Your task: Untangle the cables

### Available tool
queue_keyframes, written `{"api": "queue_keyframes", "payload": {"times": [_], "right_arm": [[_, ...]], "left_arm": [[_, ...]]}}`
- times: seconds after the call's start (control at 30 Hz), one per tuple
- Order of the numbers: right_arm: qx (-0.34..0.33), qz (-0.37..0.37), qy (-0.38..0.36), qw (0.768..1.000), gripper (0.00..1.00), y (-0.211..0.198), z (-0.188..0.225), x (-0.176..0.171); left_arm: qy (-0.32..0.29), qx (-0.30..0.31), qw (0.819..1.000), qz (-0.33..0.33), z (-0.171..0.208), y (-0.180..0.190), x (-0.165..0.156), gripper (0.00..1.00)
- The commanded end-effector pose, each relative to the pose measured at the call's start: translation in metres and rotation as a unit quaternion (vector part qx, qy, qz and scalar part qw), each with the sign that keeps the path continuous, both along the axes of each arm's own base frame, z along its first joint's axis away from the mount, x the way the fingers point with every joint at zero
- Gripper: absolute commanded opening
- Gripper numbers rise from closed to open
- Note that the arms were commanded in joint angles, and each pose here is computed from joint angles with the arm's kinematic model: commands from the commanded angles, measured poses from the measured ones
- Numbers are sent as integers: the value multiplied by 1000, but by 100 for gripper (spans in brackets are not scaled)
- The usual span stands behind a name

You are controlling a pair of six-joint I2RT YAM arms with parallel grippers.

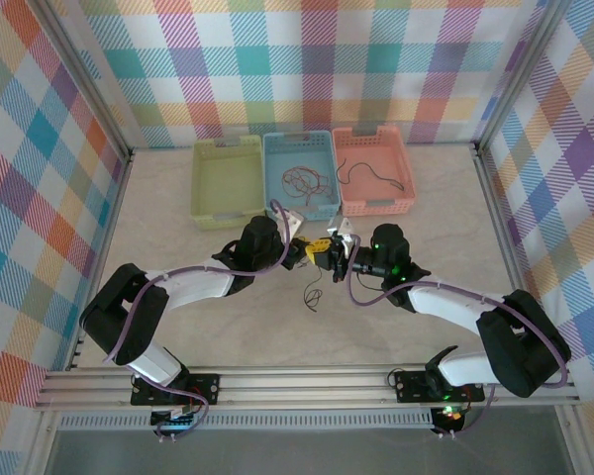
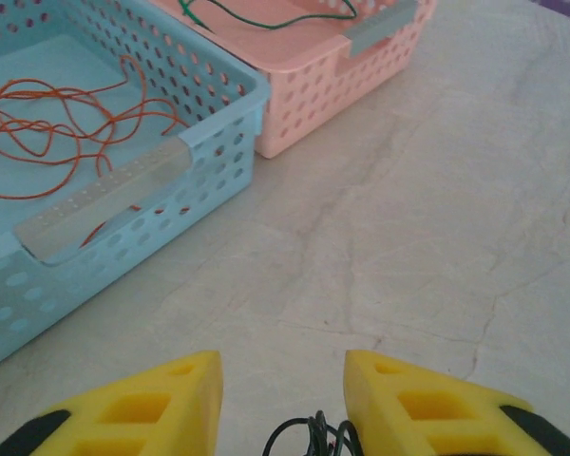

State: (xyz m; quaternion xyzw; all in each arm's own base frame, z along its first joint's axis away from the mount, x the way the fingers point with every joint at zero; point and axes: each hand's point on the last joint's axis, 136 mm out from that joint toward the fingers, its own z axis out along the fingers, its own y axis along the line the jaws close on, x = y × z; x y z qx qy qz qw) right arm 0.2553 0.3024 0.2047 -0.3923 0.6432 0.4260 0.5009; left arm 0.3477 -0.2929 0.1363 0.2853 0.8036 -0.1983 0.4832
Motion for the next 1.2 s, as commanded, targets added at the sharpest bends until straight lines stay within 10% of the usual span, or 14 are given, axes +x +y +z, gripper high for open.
{"api": "queue_keyframes", "payload": {"times": [0.0,0.8,1.17], "right_arm": [[13,28,-4,1000,0,4,8,-11],[7,87,-7,996,0,15,8,-31],[15,119,-18,993,0,16,13,-43]], "left_arm": [[-32,-37,999,25,33,3,11,36],[-41,-89,984,150,71,46,45,33],[-23,-90,947,308,76,134,55,32]]}}
